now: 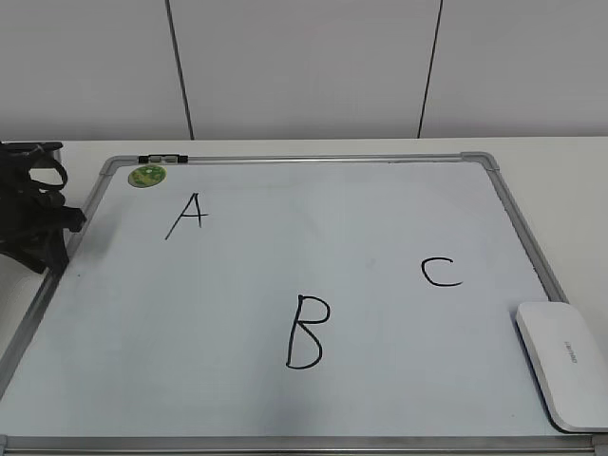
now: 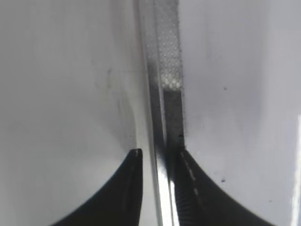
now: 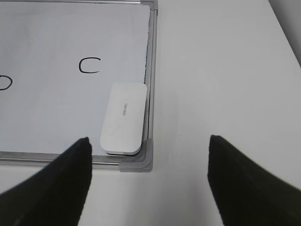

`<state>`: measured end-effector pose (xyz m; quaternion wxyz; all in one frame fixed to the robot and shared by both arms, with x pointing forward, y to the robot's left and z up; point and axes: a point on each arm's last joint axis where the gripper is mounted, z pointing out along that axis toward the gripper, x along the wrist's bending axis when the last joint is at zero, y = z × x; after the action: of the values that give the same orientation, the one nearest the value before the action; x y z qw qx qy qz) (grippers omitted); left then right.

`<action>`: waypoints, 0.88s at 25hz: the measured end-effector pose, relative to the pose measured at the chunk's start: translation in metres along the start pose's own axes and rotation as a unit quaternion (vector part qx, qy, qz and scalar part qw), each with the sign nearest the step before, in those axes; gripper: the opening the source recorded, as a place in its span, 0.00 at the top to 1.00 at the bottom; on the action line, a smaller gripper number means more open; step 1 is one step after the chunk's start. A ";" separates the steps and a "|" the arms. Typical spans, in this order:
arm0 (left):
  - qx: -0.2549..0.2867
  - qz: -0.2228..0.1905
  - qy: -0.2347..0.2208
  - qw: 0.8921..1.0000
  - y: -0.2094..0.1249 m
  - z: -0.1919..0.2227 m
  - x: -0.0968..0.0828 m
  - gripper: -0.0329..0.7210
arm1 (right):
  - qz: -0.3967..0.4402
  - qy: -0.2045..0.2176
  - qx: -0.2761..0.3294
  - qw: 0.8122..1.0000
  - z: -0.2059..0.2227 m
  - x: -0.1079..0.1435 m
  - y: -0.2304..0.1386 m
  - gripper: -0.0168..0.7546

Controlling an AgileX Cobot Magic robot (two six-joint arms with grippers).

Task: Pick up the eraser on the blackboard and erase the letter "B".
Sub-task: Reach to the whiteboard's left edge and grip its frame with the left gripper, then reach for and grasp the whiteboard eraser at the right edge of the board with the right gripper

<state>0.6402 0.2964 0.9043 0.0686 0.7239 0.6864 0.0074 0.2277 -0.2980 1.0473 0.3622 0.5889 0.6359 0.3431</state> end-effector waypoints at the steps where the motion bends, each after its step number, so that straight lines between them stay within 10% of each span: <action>1: 0.001 0.000 0.000 1.000 0.000 0.001 0.000 0.79 | 0.000 0.000 0.000 1.000 0.000 0.000 0.000 0.21; 5: 0.001 -0.006 -0.003 1.000 0.000 0.000 -0.001 0.93 | 0.000 0.000 0.000 1.000 0.000 0.000 0.000 0.21; 22: 0.001 -0.009 -0.005 1.000 0.001 0.000 -0.001 0.94 | 0.008 0.012 -0.061 0.998 -0.006 0.002 0.016 0.27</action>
<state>0.6408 0.2951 0.9043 0.0714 0.7176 0.6928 0.0020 0.2302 -0.2952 1.0638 0.3871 0.5668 0.6130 0.3912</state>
